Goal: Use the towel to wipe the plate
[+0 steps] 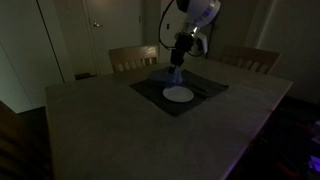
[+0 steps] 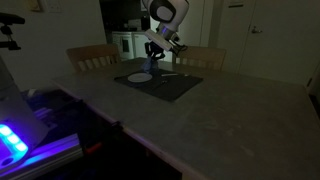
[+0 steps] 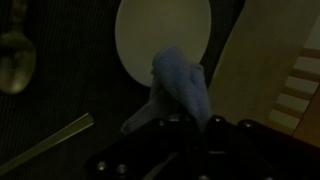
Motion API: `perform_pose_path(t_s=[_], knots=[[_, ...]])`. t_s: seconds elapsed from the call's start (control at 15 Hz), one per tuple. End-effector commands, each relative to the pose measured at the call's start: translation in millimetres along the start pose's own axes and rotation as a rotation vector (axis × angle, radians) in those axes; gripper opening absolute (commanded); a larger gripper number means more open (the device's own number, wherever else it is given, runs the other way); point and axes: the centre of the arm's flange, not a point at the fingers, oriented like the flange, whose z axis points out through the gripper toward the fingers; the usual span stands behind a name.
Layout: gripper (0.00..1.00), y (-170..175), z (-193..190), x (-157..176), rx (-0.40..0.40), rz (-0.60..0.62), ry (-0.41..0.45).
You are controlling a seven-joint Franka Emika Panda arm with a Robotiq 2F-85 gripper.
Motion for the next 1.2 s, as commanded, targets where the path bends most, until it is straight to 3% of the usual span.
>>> perform_pose_path(t_s=[0.0,0.2,0.33,0.73,1.13], knots=[[0.02,14.7,13.3,35.4,-0.006,-0.027,-0.021],[0.02,26.9,30.6,36.2,-0.017,-0.009,-0.056],[0.02,31.2,42.9,40.0,-0.012,-0.014,-0.026],[0.02,-11.4,37.5,86.2,-0.036,-0.113,0.079],[0.02,-26.6,67.5,92.8,-0.026,-0.110,0.125]])
